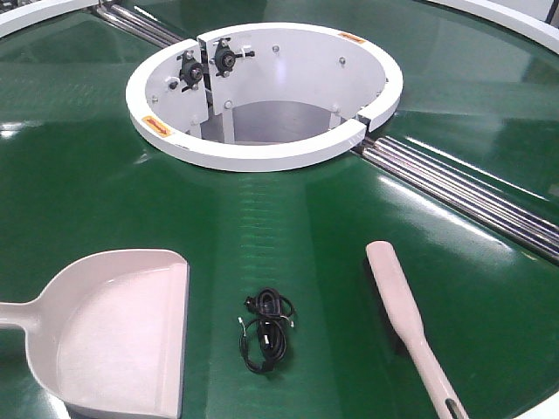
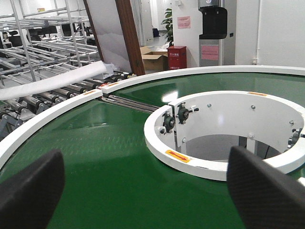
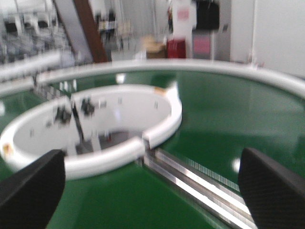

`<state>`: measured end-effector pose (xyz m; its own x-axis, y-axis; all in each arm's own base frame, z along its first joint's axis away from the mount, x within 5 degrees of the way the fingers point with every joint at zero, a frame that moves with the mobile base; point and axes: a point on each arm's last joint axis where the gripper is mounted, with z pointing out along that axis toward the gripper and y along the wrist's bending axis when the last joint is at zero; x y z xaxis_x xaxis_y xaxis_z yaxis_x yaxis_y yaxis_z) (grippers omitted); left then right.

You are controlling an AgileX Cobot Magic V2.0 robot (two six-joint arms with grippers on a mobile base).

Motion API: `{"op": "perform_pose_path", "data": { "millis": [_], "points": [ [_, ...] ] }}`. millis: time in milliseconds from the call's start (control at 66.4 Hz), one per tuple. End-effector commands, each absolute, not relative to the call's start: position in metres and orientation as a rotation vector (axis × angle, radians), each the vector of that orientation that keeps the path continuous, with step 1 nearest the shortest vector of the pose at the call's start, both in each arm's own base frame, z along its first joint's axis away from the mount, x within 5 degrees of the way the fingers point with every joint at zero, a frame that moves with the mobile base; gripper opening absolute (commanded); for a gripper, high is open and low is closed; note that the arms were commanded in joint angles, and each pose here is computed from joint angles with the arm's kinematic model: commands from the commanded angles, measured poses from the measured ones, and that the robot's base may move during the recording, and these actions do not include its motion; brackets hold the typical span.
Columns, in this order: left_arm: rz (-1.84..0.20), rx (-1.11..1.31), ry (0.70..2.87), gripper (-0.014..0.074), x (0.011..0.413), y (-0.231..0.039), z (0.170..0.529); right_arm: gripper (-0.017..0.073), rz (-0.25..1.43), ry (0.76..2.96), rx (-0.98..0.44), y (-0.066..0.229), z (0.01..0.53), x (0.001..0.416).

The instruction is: Clean and inspect green conveyor with broom and dustpan

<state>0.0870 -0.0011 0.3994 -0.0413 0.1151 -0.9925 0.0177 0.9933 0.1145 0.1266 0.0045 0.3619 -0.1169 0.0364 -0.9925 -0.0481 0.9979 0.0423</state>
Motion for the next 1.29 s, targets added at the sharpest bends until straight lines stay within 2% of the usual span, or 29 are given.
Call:
{"op": "perform_pose_path", "data": {
  "millis": [0,422,572,708,813,934,1280],
  "points": [
    [0.062,0.098,1.518,0.0588,0.087,-0.002,0.416,0.0677,0.055,1.762,-0.071,0.006,0.373,0.139],
    [0.062,0.098,1.521,0.0573,0.087,-0.002,0.415,0.0619,0.307,2.325,-0.178,0.024,0.344,0.250],
    [0.062,0.098,1.526,0.0573,0.087,-0.002,0.415,0.0594,0.358,2.393,-0.315,0.062,0.334,0.282],
    [0.062,0.098,1.528,0.0573,0.087,-0.002,0.415,0.0595,0.311,2.509,-0.301,0.087,0.326,0.302],
    [0.061,0.099,1.534,0.0573,0.087,-0.002,0.414,0.0595,0.220,2.662,-0.277,0.088,0.320,0.315],
    [0.061,0.099,1.540,0.0573,0.087,-0.002,0.414,0.0595,0.134,2.836,-0.328,0.087,0.312,0.327],
    [0.061,0.099,1.541,0.0573,0.087,-0.002,0.413,0.0595,0.154,3.001,-0.331,0.096,0.279,0.348]
  ]
}}
